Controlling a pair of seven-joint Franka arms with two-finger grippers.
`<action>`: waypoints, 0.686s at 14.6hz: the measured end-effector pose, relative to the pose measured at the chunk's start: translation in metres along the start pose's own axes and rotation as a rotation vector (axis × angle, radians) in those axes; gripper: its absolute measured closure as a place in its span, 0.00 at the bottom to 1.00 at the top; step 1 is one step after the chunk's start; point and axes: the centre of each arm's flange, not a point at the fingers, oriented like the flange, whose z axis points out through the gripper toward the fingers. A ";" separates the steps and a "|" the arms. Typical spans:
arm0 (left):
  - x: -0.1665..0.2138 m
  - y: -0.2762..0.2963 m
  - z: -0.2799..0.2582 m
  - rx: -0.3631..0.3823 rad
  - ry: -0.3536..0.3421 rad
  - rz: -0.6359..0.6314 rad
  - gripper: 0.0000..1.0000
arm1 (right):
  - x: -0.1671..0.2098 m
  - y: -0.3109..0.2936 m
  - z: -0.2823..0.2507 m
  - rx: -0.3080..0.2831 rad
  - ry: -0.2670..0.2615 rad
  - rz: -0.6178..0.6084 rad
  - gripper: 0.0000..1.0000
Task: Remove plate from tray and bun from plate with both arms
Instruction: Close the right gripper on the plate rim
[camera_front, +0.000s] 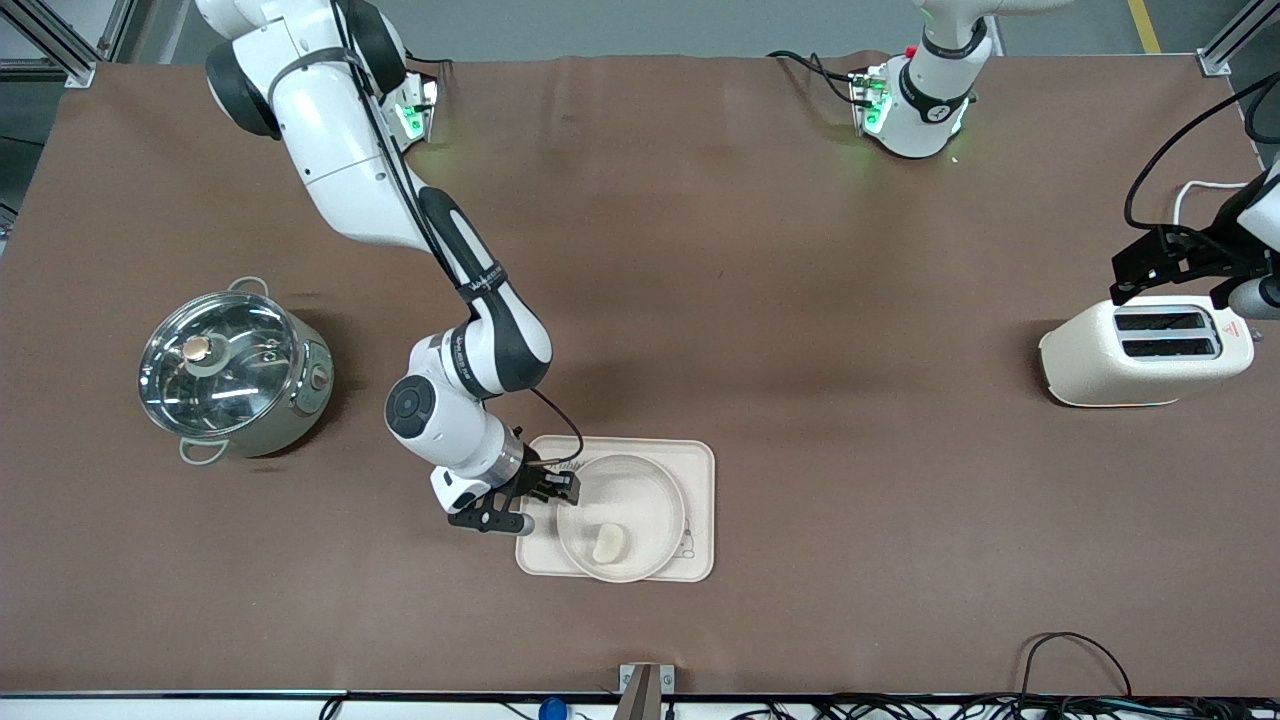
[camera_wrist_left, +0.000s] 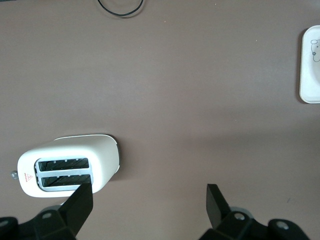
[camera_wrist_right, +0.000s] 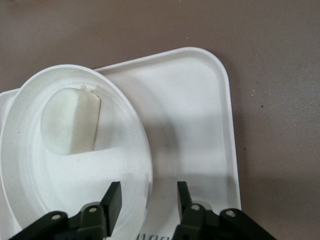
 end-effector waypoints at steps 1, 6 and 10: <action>0.000 0.000 0.000 0.000 0.000 0.000 0.00 | 0.001 0.000 0.000 0.001 0.001 0.001 0.49; 0.000 0.000 0.000 0.000 0.000 0.000 0.00 | 0.000 0.002 0.008 0.000 -0.005 0.002 0.62; 0.000 0.000 0.000 0.000 0.000 0.000 0.00 | 0.001 0.000 0.007 0.005 -0.002 0.001 0.69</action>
